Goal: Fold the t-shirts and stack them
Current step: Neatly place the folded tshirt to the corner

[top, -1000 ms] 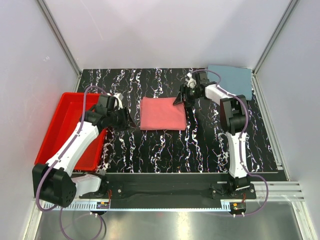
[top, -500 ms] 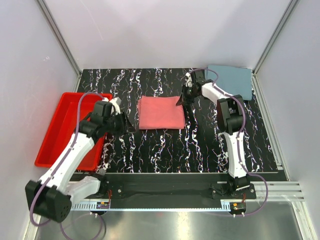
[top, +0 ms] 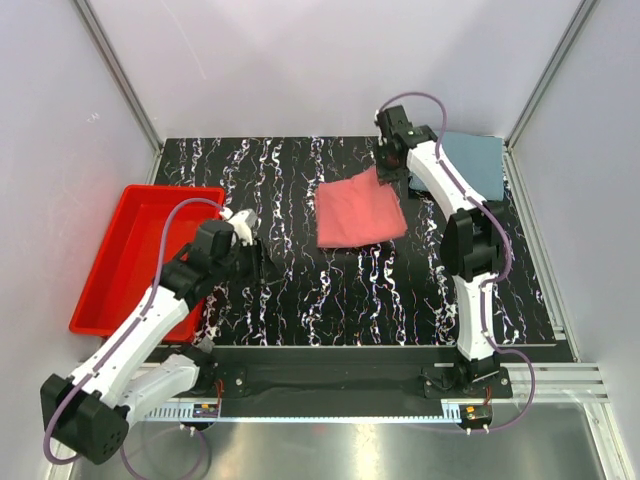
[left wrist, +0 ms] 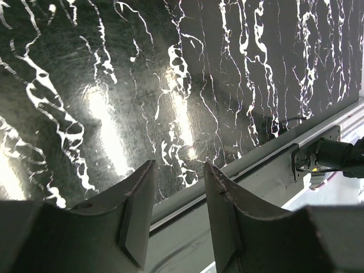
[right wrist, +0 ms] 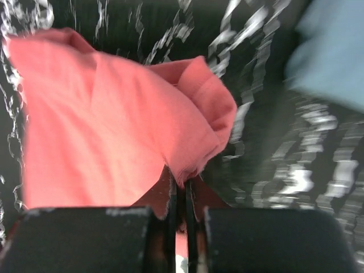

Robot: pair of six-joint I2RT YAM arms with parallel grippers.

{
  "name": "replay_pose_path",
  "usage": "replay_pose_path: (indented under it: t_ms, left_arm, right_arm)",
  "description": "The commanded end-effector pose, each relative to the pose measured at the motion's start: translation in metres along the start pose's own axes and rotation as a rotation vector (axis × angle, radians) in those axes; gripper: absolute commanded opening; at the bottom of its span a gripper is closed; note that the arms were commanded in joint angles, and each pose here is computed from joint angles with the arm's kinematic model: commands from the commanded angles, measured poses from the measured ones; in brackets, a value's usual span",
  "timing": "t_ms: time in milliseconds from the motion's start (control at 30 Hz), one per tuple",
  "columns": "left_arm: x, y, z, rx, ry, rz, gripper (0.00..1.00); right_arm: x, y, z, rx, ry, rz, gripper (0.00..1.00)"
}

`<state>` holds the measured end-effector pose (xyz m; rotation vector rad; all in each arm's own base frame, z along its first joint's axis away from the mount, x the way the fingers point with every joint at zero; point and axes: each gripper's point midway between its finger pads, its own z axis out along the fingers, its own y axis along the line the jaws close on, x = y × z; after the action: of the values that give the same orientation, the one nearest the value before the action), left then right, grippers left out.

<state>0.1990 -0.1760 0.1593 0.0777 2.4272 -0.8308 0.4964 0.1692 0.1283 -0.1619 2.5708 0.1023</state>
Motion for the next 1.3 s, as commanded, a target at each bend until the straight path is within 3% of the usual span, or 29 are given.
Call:
replay_pose_path:
  t_ms: [0, 133, 467, 767, 967, 1267]
  left_arm:
    - [-0.021, -0.018, 0.007, 0.086, -0.058, 0.045, 0.44]
    - [-0.023, -0.001, 0.017, 0.005, -0.021, 0.072, 0.44]
    - [-0.025, 0.008, 0.053, 0.014, 0.033, 0.045, 0.44]
    - [-0.025, 0.007, 0.066, 0.038, 0.055, 0.023, 0.44]
    - [-0.022, 0.017, 0.072, 0.014, 0.089, 0.030, 0.44]
    - [-0.029, 0.014, 0.082, 0.032, 0.122, 0.026, 0.44]
  right_arm:
    - [-0.051, -0.035, -0.064, 0.185, -0.146, -0.104, 0.00]
    - [-0.074, -0.053, -0.077, 0.259, -0.193, -0.210, 0.00]
    - [-0.111, -0.100, -0.096, 0.399, -0.312, -0.209, 0.00]
    - [-0.149, -0.116, -0.099, 0.399, -0.414, -0.266, 0.00]
    - [-0.173, -0.122, -0.129, 0.368, -0.519, -0.240, 0.00]
    - [-0.170, -0.119, -0.154, 0.343, -0.531, -0.229, 0.00]
